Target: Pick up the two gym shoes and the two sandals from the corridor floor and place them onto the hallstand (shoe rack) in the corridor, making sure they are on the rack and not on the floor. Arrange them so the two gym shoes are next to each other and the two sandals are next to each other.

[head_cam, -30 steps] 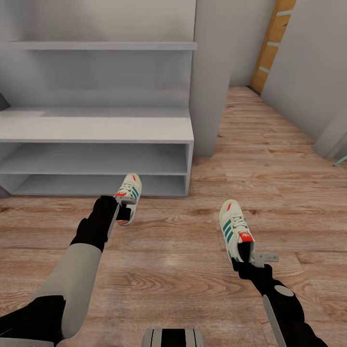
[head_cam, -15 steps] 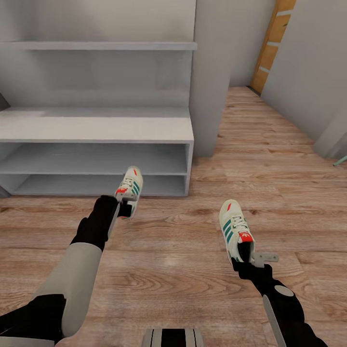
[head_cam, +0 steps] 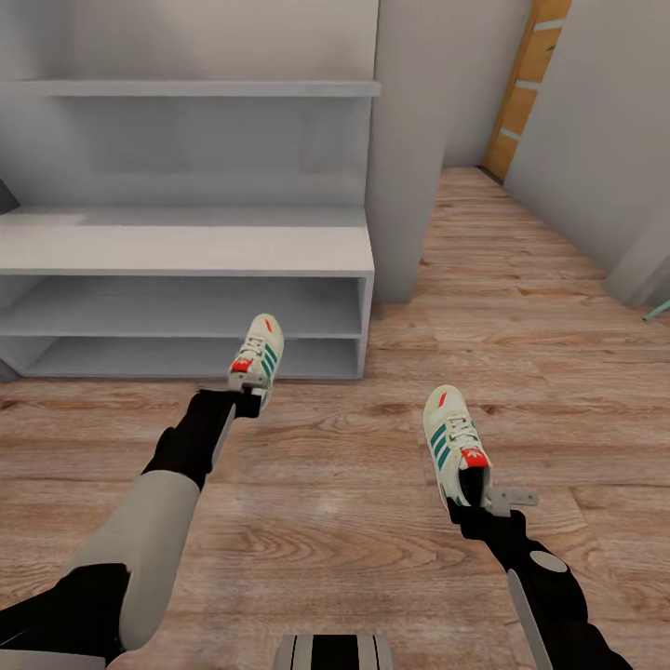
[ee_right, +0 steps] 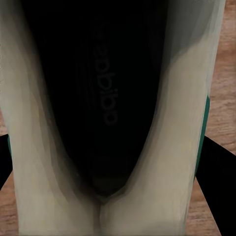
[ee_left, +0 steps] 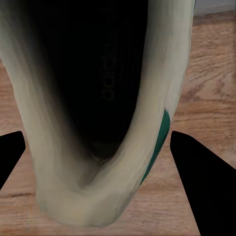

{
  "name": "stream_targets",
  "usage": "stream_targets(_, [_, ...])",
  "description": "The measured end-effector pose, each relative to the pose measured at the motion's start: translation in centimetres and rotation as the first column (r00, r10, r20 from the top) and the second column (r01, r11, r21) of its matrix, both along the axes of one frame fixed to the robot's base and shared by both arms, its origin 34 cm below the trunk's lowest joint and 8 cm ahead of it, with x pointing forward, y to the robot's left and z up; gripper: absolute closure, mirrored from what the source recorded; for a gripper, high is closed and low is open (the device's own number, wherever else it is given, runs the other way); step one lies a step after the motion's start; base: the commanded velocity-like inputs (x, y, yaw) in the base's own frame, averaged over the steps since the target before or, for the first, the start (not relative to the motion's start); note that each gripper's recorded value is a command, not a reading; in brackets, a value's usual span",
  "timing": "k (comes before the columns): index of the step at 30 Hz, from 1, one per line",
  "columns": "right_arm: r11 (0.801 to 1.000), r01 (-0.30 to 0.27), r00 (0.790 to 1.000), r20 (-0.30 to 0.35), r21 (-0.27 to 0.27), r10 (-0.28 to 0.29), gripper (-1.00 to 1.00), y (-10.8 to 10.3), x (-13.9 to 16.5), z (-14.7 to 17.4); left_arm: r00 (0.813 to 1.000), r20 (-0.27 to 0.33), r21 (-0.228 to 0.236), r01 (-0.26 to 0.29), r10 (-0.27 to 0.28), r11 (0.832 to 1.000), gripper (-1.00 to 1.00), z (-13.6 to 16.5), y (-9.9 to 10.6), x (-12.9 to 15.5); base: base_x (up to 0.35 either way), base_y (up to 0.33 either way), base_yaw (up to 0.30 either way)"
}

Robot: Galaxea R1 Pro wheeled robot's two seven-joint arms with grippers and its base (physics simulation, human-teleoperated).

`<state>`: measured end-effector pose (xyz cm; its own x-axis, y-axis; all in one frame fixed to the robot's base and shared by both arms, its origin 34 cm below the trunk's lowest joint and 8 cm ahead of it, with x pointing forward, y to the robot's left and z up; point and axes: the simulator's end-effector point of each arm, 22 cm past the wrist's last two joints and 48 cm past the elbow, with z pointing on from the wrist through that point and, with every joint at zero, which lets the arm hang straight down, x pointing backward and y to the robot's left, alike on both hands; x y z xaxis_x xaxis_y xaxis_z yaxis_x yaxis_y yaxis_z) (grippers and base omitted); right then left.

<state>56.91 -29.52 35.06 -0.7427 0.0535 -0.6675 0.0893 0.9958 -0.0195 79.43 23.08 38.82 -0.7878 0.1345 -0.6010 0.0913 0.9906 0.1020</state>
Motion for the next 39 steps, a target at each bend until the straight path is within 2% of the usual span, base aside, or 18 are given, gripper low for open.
stream_targets(10, [1.0, 0.0, 1.0, 0.0, 0.0, 0.0, 1.0, 0.0, 0.0, 0.0, 1.0, 0.025, -0.028, -0.015, 0.016, 0.999, 1.0, -1.0, 0.3, 0.0, 0.0, 0.0, 0.0])
stream_targets(22, [1.0, 0.0, 1.0, -0.001, 0.0, 0.0, 1.0, 0.0, 0.0, 0.0, 1.0, 0.02, -0.023, -0.013, 0.014, 1.0, 1.0, -1.1, 0.3, -0.1, 0.0, 0.0, 0.0])
stream_targets(24, [1.0, 0.0, 1.0, 0.0, 0.0, 0.0, 1.0, 0.0, 0.0, 0.0, 1.0, 0.003, -0.021, -0.017, 0.017, 1.0, 1.0, -1.3, 0.3, -0.3, 0.0, 0.0, 0.0])
stream_targets(25, [1.0, 0.0, 1.0, 0.0, 0.0, 0.0, 1.0, 0.0, 0.0, 0.0, 1.0, -0.02, -0.019, -0.021, 0.02, 1.0, 1.0, -1.5, 0.4, -0.7, 0.0, 0.0, 0.0])
stream_targets(26, [1.0, 0.0, 1.0, 0.0, 0.0, 0.0, 1.0, 0.0, 0.0, 0.0, 0.997, -0.071, -0.014, -0.031, 0.03, 0.999, 1.0, -2.0, 0.6, -1.6, 0.0, 0.0, 0.0])
stream_targets(29, [1.0, 0.0, 1.0, 0.0, 0.0, 0.0, 1.0, 0.0, 0.0, 0.0, 0.989, -0.138, -0.008, -0.052, 0.05, 0.999, 1.0, -1.5, 1.0, -2.1, 0.0, 0.0, 0.0])
stream_targets(33, [1.0, 0.0, 1.0, 0.0, 0.0, 0.0, 1.0, 0.0, 0.0, 0.0, 0.985, -0.158, -0.004, -0.071, 0.069, 0.997, 1.0, 0.3, 1.4, -1.4, 0.0, 0.0, 0.0])
stream_targets(39, [1.0, 0.0, 1.0, 0.0, 0.0, 0.0, 1.0, 0.0, 0.0, 0.0, 0.984, -0.163, -0.003, -0.077, 0.075, 0.997, 1.0, 1.0, 1.5, -1.1, 0.0, 0.0, 0.0])
